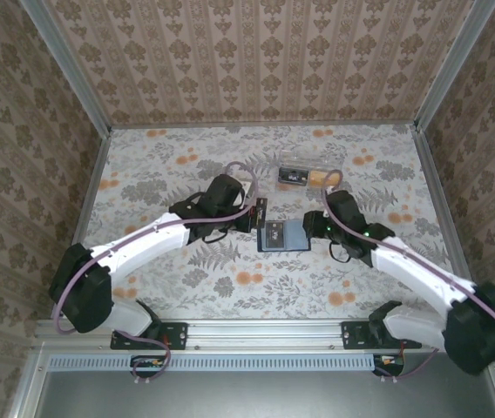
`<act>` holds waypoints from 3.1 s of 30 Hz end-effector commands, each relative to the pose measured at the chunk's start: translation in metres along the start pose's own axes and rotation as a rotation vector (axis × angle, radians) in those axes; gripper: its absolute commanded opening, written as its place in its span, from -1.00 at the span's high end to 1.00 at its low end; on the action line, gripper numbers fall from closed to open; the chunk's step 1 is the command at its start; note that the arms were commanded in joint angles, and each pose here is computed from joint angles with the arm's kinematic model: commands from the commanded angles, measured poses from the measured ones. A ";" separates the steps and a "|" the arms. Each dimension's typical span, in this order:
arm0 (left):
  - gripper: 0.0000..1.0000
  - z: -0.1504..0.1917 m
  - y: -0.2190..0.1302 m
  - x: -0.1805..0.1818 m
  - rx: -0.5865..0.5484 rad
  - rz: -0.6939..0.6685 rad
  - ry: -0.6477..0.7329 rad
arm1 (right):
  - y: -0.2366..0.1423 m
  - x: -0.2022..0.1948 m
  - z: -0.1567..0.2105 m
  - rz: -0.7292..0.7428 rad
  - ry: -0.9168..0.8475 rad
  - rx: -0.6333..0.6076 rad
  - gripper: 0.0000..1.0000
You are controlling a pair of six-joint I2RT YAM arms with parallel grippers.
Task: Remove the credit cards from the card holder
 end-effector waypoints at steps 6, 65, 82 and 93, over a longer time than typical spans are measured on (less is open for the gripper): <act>1.00 -0.035 -0.018 -0.005 -0.077 -0.208 0.543 | -0.060 -0.028 0.002 -0.033 -0.003 -0.230 -0.12; 1.00 -0.117 0.179 0.011 0.266 -0.248 1.695 | -0.088 -0.073 0.026 -0.043 0.054 -0.410 -1.00; 1.00 -0.134 0.162 0.011 0.249 -0.280 1.636 | -0.085 -0.075 0.027 -0.040 0.053 -0.409 -1.00; 1.00 -0.136 0.160 0.015 0.263 -0.275 1.579 | -0.085 -0.075 0.027 -0.039 0.053 -0.411 -1.00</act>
Point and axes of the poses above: each hand's point on the last joint's axis, 136 mm out from that joint toward the fingers, its own y axis out along the fingers, its own x axis along the line the jaws close on, z = x × y, the point moved 7 cm from there along -y, back along the fingers, and after that the axes turned 14 degrees about y, right-handed, at the moved point
